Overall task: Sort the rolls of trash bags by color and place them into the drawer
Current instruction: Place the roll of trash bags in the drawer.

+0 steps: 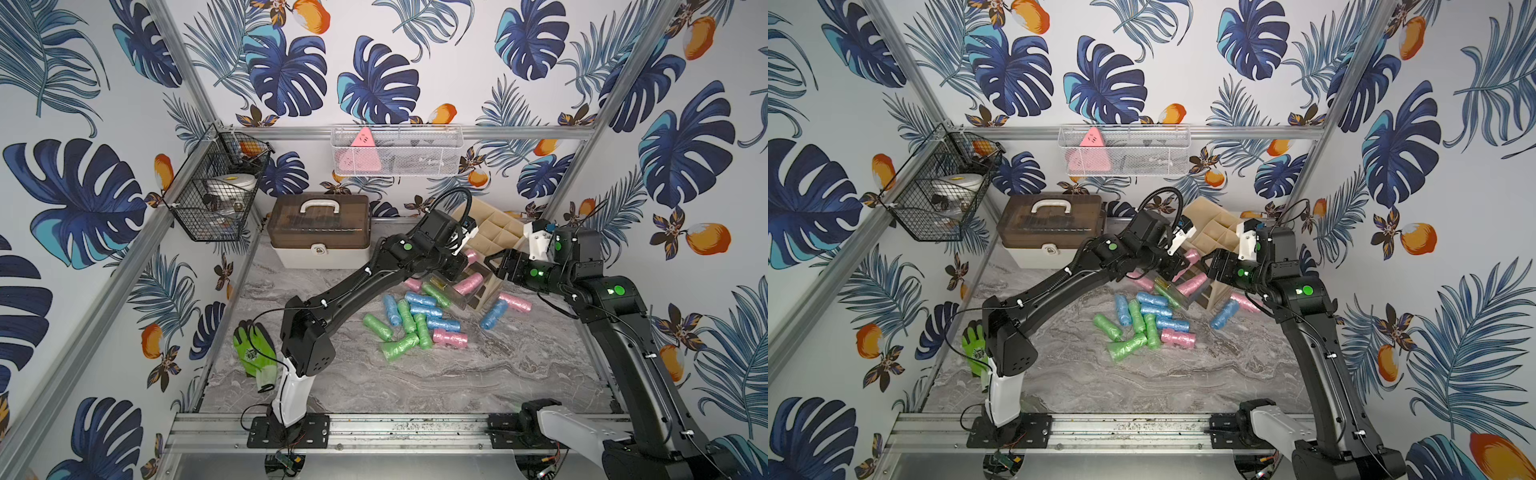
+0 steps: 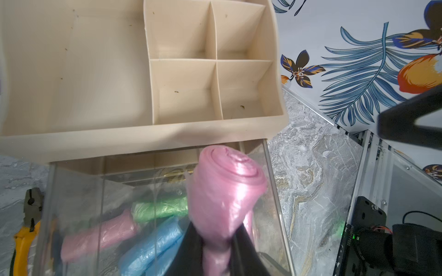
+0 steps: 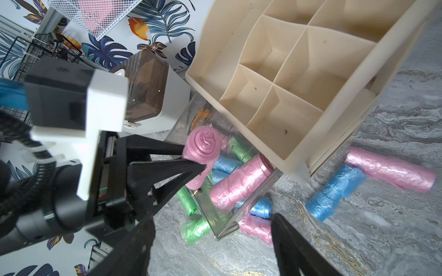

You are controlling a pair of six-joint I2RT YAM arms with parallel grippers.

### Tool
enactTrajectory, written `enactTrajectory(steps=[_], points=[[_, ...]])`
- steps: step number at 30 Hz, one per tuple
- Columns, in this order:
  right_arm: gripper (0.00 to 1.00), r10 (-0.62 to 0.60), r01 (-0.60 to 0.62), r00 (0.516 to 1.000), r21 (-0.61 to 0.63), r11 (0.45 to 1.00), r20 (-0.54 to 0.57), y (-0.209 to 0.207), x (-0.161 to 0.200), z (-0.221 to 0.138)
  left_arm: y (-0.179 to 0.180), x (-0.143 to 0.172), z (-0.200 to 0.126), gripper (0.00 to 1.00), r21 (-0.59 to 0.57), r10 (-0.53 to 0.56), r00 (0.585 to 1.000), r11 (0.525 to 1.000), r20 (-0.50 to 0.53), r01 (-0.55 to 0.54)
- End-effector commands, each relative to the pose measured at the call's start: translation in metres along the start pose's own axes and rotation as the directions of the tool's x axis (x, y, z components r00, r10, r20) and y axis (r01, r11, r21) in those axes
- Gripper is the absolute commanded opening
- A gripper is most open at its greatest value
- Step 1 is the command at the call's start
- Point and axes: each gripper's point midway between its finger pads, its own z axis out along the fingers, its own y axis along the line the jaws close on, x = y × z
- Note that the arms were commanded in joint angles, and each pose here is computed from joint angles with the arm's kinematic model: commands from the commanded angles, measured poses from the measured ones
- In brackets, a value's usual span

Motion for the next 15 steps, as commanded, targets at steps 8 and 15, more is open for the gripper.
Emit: enactTrajectory(steps=[8, 15], points=[[0.78, -0.002, 0.002, 1.000, 0.007, 1.000, 0.001, -0.002, 0.002, 0.000, -0.001, 0.012, 0.023, 0.22, 0.012, 0.047, 0.996, 0.999, -0.079, -0.046], [0.78, -0.006, 0.006, 1.000, 0.017, 1.000, 0.010, -0.003, 0.001, -0.002, -0.001, 0.022, 0.032, 0.24, 0.019, 0.046, 0.989, 0.999, -0.137, -0.044]])
